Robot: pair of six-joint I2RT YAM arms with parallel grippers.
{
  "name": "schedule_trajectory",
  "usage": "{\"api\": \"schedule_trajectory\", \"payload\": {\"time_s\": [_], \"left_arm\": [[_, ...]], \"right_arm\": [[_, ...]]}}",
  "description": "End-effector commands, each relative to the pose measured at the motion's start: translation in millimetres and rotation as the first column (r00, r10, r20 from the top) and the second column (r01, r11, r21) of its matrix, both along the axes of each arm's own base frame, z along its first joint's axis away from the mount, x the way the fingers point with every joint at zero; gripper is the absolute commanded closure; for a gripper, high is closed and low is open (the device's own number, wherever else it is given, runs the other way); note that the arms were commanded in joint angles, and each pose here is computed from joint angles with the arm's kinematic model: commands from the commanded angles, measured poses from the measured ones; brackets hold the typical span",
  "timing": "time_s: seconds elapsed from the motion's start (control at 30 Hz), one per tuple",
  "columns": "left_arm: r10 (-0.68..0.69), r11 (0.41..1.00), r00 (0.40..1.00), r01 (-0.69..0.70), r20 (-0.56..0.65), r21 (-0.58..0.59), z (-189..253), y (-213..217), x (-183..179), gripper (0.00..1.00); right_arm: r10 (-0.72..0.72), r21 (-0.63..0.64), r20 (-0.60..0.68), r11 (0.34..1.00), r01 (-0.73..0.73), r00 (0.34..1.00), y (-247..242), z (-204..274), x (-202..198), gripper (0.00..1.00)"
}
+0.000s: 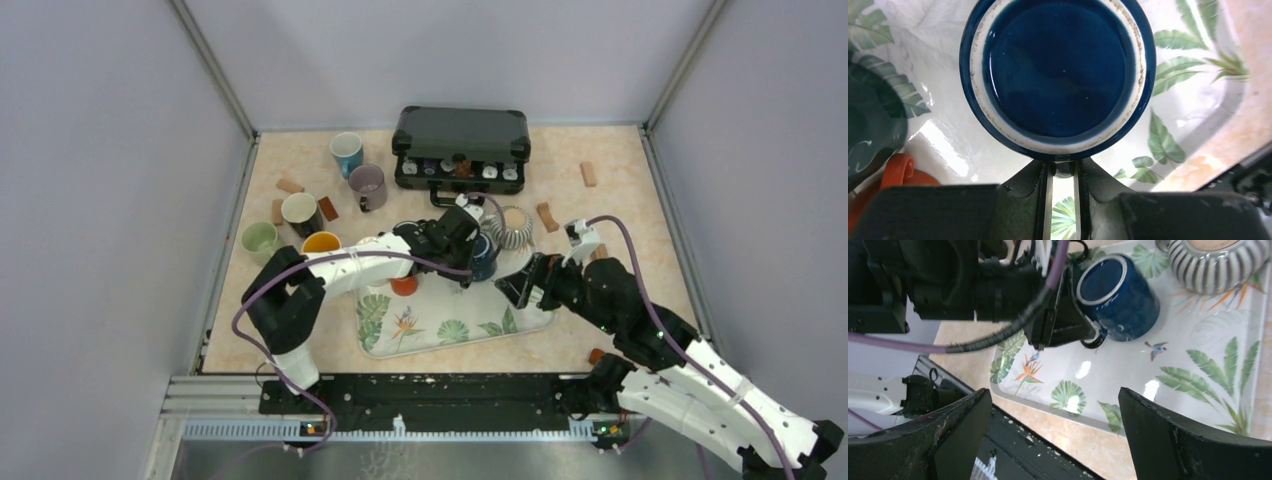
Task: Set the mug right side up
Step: Turn over the cup on the tray.
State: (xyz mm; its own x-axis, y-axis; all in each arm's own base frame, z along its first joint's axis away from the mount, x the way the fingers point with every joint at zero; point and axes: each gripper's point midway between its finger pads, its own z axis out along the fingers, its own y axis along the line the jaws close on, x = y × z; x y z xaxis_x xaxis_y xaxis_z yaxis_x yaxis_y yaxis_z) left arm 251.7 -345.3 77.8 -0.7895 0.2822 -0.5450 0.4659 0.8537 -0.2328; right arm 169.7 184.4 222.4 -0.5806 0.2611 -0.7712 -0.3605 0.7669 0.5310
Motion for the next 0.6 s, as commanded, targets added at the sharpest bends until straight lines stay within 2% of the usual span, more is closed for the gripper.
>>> {"api": "schedule_trajectory", "payload": {"time_s": [0.0, 0.3, 0.57], "left_arm": [[-0.023, 0.949, 0.998, 0.040, 0.057, -0.313, 75.2, -29.6, 20.1, 1.00], [-0.063, 0.832, 0.998, 0.056, 0.006, -0.553, 125.6, -29.7, 41.4, 1.00], [-0.065, 0.728, 0.998, 0.063, 0.022, -0.683, 169.0, -27.1, 53.3, 1.00]], "right_arm": [[0.053, 0.122, -0.006, 0.991, -0.052, 0.999, 18.5, 5.3, -4.1, 0.01], [0.184, 0.367, -0.004, 0.914, -0.170, 0.983, 62.7, 5.2, 7.4, 0.01], [0.207, 0.578, -0.005, 0.799, -0.167, 0.978, 53.2, 20.6, 45.3, 0.03]]}}
